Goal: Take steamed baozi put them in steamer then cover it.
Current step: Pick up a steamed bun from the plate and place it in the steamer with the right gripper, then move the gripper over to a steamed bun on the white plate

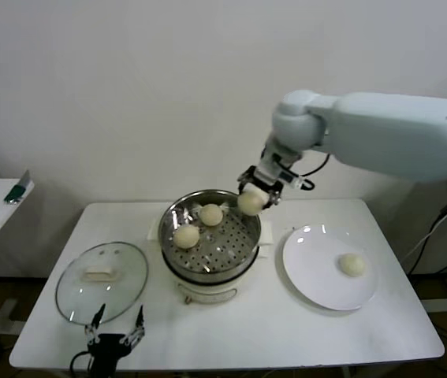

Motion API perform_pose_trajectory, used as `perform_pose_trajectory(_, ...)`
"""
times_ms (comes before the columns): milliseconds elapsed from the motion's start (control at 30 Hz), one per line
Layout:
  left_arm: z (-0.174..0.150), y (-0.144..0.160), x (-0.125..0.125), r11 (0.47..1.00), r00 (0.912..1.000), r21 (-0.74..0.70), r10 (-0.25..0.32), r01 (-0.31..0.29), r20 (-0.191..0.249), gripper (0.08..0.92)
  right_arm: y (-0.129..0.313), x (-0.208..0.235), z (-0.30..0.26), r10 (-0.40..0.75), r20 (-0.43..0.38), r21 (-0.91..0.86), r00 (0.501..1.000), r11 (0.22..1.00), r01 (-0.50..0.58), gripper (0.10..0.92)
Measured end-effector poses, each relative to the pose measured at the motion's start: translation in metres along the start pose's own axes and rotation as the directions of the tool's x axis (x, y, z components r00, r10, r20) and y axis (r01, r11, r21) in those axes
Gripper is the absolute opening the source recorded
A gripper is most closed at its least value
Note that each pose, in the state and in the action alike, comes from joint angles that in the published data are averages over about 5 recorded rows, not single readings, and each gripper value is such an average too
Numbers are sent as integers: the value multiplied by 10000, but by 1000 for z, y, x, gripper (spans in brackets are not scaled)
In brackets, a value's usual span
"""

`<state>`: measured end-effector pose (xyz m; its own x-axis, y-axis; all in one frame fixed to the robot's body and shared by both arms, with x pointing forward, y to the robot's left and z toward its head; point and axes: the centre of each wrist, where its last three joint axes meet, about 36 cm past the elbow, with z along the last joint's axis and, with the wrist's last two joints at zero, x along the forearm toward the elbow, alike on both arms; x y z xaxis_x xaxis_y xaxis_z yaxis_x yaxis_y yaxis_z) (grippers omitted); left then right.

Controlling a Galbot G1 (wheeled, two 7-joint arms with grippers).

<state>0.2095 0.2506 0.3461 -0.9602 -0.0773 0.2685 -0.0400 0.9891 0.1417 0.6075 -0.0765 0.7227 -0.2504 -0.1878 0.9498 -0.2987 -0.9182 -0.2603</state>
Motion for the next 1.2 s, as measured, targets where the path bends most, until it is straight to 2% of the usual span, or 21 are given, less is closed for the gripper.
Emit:
perform_pose_trajectory(333,2,3,3,10000,9999,-36,-88,88,-87,823,-32,-69,-48,-239,379,2548,9990,9669,135,687)
perform_pose_trajectory(833,2,0,3,10000,9999,20,-78,79,-84,823,-42,-133,-76,-381,759,3584,9964,9335,84,688)
perform_pose_trajectory(933,2,0,3,10000,9999,17,-94,95,-82,823,-43,-138,-76,-414,791,3603,9960,9328,101,719)
perform_pose_trajectory(1067,3,1,3,9999,9999,11,-112,112,-84,823,-43,-138,-74,-465,825,3535,9955,9353,143,801)
perform_pose_trajectory(1200,2,1,3,9999,9999,4,-113,113,-62,823,-46,-126,-63,-513,810,3270,9954,9448,220,821)
